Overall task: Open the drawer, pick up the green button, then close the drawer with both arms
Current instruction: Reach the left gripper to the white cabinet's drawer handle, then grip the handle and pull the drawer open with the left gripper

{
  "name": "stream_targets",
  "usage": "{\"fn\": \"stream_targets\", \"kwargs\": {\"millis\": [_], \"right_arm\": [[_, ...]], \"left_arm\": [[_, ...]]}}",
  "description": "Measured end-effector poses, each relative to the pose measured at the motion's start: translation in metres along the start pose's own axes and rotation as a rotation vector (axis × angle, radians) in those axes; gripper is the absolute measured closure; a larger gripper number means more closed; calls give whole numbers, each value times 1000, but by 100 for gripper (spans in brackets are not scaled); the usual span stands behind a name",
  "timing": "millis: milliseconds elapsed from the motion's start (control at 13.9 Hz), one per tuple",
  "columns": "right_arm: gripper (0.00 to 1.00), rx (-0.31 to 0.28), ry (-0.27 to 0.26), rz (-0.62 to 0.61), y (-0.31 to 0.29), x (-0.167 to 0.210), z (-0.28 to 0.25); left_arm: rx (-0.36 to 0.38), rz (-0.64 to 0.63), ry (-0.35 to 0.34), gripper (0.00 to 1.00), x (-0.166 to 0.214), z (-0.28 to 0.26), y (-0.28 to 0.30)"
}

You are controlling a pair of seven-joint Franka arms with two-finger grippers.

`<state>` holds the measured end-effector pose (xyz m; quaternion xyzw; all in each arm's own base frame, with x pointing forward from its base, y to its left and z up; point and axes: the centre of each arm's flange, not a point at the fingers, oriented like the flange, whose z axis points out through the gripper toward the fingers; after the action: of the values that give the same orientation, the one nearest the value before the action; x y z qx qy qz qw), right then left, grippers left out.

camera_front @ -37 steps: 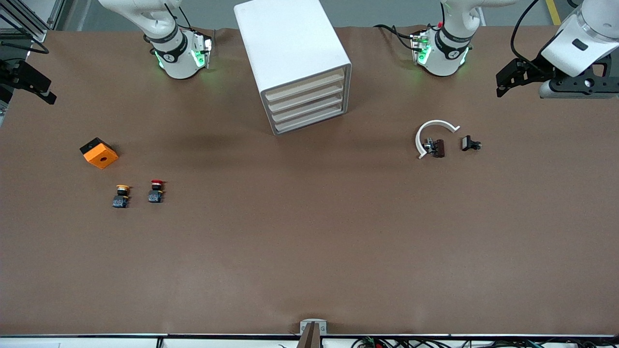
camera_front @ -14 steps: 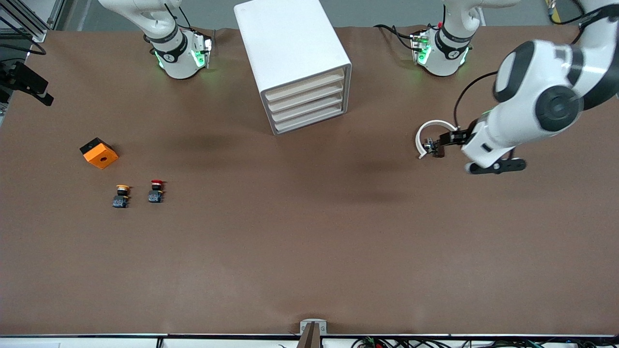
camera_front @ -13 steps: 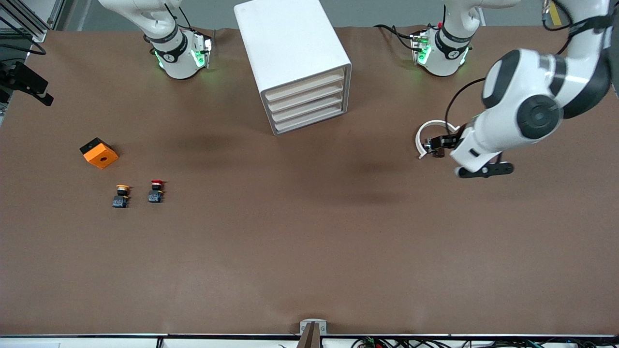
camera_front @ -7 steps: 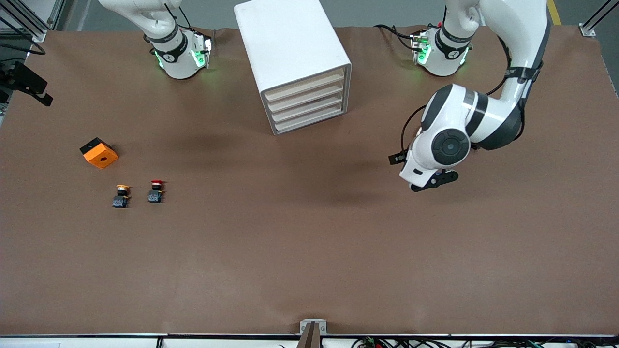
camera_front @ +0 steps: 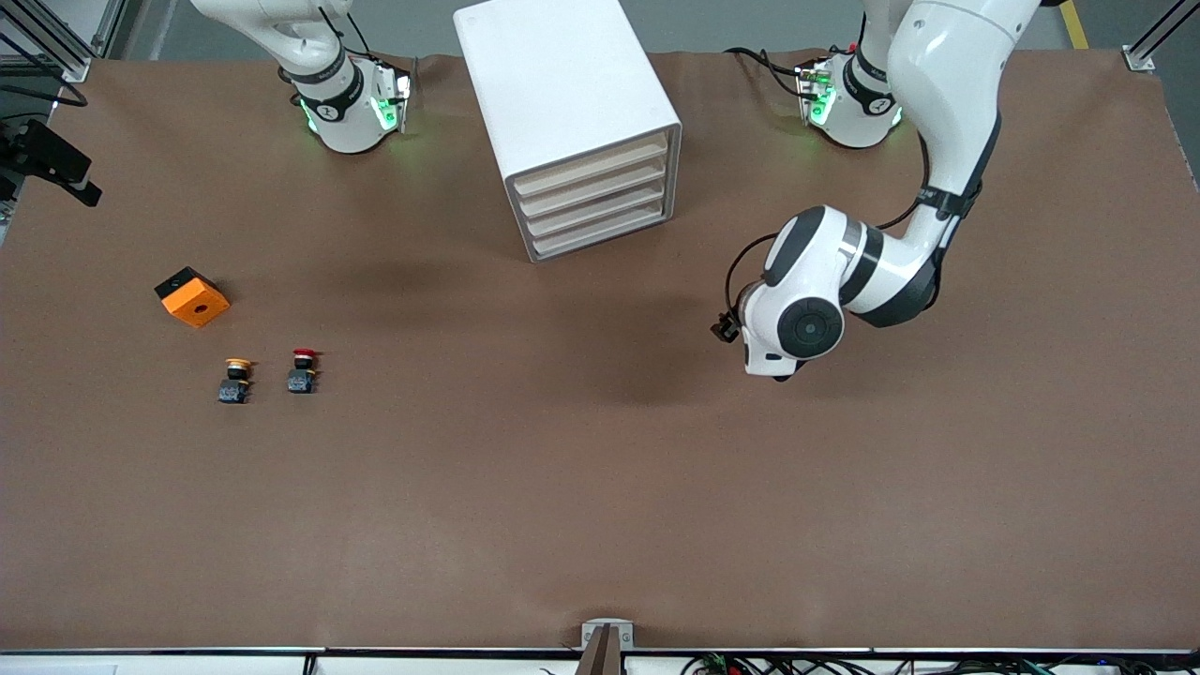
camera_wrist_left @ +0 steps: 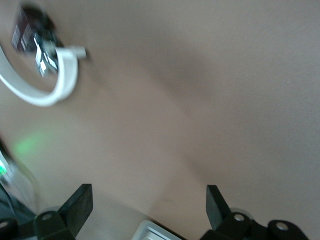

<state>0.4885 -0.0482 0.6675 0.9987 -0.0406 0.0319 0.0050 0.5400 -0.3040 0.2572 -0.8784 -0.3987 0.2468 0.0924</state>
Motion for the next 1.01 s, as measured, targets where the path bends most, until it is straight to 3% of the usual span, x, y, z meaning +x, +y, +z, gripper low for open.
{"fn": "stream_targets", "kwargs": {"millis": [144, 505, 1009], "right_arm": [[0, 0, 1, 0, 0, 0, 0], [0, 0, 0, 0, 0, 0, 0], [0, 0, -1, -2, -1, 0, 0]], "left_arm": [[54, -135, -104, 0, 2, 26, 8], [363, -309, -364, 0, -19, 83, 2], [471, -601, -534, 0, -15, 96, 23]]}}
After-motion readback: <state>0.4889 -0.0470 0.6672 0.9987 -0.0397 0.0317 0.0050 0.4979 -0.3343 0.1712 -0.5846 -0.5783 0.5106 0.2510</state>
